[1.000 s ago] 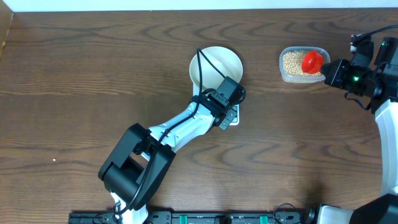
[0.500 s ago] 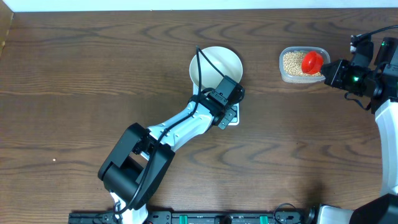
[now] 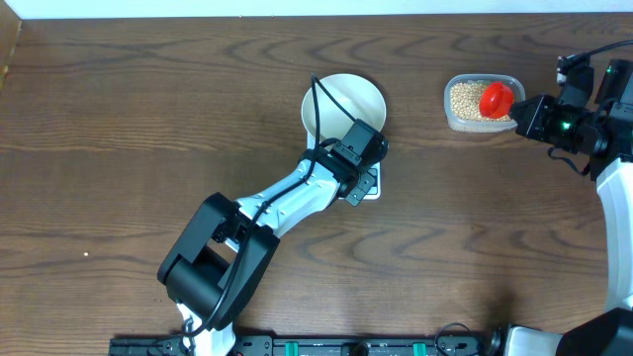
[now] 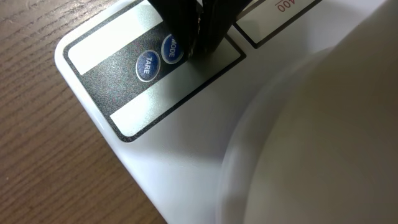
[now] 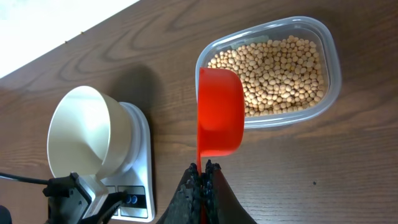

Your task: Scoop item into bowl and weigh 50g on scale

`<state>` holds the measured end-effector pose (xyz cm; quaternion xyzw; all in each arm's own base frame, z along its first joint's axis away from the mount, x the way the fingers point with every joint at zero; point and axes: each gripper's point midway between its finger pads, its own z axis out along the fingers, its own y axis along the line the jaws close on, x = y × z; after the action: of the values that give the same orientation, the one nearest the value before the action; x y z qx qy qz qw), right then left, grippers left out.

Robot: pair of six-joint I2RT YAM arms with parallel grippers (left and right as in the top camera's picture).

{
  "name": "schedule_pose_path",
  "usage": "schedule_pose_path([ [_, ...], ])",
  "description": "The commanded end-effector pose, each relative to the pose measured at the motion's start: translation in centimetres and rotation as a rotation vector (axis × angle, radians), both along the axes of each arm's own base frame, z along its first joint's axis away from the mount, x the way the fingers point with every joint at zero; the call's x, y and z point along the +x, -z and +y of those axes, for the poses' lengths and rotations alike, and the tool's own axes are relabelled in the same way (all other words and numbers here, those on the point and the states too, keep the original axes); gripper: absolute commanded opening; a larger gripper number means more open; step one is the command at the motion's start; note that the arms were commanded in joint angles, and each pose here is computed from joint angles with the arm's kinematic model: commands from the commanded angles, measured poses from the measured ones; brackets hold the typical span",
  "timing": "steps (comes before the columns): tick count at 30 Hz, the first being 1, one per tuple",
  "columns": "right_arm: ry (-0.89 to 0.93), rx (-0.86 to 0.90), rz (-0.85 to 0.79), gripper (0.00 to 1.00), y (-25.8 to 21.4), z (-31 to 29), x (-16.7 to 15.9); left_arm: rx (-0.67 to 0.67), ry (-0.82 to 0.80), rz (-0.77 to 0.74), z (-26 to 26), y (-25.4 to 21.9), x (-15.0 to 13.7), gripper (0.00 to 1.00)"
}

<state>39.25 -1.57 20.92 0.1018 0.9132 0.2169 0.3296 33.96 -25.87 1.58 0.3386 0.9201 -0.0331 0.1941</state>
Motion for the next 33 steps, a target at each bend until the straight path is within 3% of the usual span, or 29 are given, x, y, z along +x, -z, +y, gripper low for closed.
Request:
schedule_pose_path([
  [1,-0.007,-0.009,-0.001,0.01,0.1,-0.1,-0.1,0.080,-0.018,0.039,2.0,2.4,-0.2,0.08],
  [23,-0.007,-0.010,-0.002,0.01,0.1,-0.1,-0.1,-0.136,-0.041,-0.276,0.9,-12.8,2.0,0.07],
  [33,-0.007,-0.014,-0.016,0.01,-0.1,-0.2,0.2,-0.143,-0.203,-0.412,5.2,-17.2,4.4,0.07],
])
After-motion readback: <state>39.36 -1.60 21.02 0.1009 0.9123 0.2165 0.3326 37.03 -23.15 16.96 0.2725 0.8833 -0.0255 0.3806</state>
